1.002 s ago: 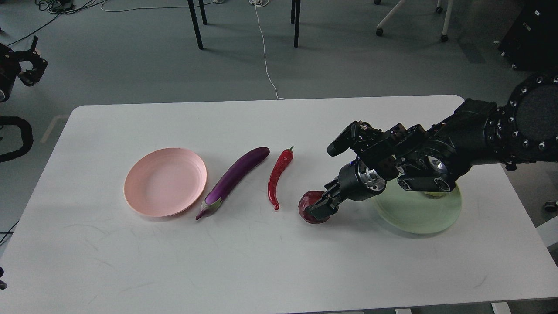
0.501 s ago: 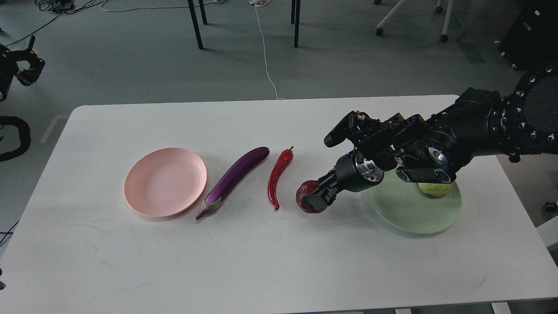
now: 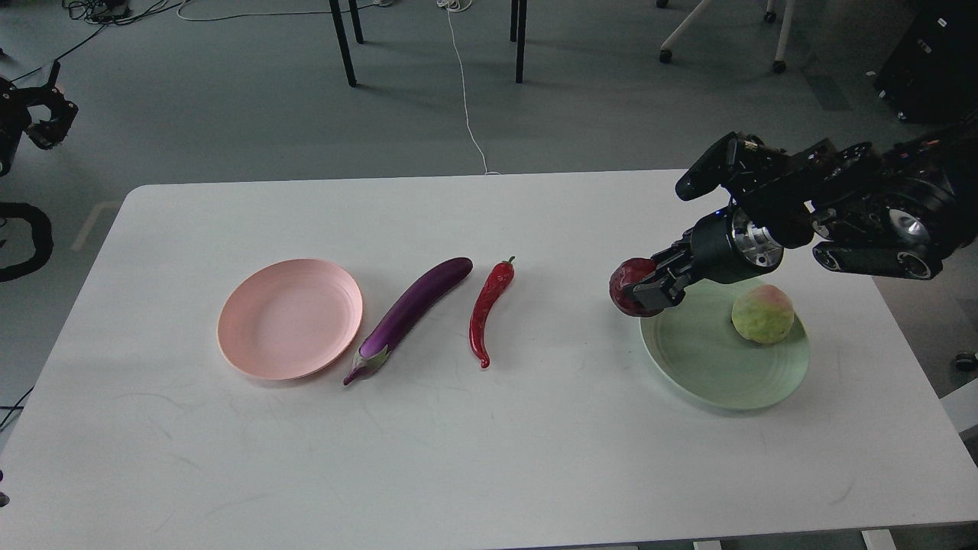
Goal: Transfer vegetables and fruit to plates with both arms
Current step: 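Carry the pomegranate onto the green plate and release it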
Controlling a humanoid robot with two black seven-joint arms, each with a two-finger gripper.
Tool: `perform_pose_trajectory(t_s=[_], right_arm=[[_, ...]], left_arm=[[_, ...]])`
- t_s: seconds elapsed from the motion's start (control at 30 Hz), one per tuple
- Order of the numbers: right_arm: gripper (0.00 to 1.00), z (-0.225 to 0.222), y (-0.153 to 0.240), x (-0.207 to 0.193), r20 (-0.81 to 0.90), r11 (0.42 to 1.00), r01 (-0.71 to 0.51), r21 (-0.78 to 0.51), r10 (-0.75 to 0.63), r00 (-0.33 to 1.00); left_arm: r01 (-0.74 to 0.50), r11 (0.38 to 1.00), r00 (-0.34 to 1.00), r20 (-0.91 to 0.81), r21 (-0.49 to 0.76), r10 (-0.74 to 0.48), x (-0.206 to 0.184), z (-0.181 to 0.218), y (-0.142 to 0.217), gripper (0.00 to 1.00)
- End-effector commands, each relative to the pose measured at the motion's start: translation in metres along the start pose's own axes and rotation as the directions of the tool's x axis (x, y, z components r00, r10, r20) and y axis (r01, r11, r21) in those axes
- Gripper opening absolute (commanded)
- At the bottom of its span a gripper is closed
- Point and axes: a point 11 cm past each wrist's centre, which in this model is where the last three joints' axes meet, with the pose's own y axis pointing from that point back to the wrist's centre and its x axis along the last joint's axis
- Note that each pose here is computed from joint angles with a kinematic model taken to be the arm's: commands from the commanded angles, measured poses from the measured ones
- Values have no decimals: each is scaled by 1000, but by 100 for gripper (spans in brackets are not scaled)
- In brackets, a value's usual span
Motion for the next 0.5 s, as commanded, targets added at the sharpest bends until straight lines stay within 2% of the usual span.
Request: perform_pose_trajectory(t_s=[0.0, 0.27, 0.47], right_arm=[[53, 12, 4, -19, -40, 997, 63, -33, -64, 997], [57, 20, 4, -39, -63, 991, 127, -54, -130, 990], [74, 19, -8, -51, -51, 992, 117, -38, -118, 992]], left_arm=[[0, 1000, 1000, 1, 2, 0, 0, -1, 0, 100], [-2, 1000, 1000, 2, 0, 2, 1, 1, 1, 100], [-2, 1000, 1000, 2, 0, 2, 1, 1, 1, 100]])
